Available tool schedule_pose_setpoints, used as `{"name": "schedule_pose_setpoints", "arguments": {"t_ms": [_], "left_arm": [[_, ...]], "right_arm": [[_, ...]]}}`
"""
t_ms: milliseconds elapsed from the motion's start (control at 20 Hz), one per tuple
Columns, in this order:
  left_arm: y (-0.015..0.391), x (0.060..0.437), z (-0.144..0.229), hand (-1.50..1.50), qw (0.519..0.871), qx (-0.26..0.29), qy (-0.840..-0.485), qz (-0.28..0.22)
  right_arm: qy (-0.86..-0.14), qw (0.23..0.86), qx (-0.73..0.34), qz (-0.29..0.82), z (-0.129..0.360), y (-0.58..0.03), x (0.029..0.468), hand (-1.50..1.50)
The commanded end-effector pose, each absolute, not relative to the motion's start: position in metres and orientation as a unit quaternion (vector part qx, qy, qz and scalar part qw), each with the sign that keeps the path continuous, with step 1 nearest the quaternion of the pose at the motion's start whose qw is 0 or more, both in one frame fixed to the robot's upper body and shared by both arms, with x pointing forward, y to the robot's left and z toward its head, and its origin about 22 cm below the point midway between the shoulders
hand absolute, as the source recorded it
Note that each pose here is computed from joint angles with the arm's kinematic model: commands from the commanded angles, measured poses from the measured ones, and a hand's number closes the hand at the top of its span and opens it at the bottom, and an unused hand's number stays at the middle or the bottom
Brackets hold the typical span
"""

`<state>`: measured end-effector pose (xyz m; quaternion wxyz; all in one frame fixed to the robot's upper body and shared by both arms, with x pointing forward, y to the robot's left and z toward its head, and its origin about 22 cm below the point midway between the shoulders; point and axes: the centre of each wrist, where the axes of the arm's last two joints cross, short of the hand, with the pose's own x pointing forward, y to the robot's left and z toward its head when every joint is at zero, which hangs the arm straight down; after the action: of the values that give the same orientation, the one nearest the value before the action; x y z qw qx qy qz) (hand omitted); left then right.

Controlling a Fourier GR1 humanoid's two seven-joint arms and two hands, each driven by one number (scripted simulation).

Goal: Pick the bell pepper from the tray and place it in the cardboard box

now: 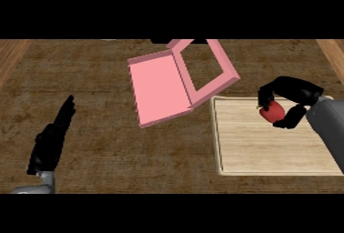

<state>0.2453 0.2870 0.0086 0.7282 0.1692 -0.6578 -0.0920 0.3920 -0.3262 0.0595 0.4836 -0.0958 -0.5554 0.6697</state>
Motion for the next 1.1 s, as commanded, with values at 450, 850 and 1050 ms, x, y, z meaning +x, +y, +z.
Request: {"name": "schedule_pose_setpoints", "arguments": {"t_ms": [450, 850, 1050], "left_arm": [[0.299, 0.225, 0.000, 0.00, 0.743, 0.201, -0.634, -0.072], [0.310, 0.223, 0.000, 0.00, 0.745, 0.206, -0.631, -0.067], [0.310, 0.218, 0.000, 0.00, 0.742, 0.207, -0.634, -0.068]], "right_arm": [[-0.428, 0.658, -0.411, 0.463, 0.011, -0.326, 0.369, 1.50], [-0.461, 0.641, -0.488, 0.371, 0.034, -0.210, 0.363, 1.50], [-0.588, 0.603, -0.449, 0.298, 0.083, -0.156, 0.345, 1.50]]}}
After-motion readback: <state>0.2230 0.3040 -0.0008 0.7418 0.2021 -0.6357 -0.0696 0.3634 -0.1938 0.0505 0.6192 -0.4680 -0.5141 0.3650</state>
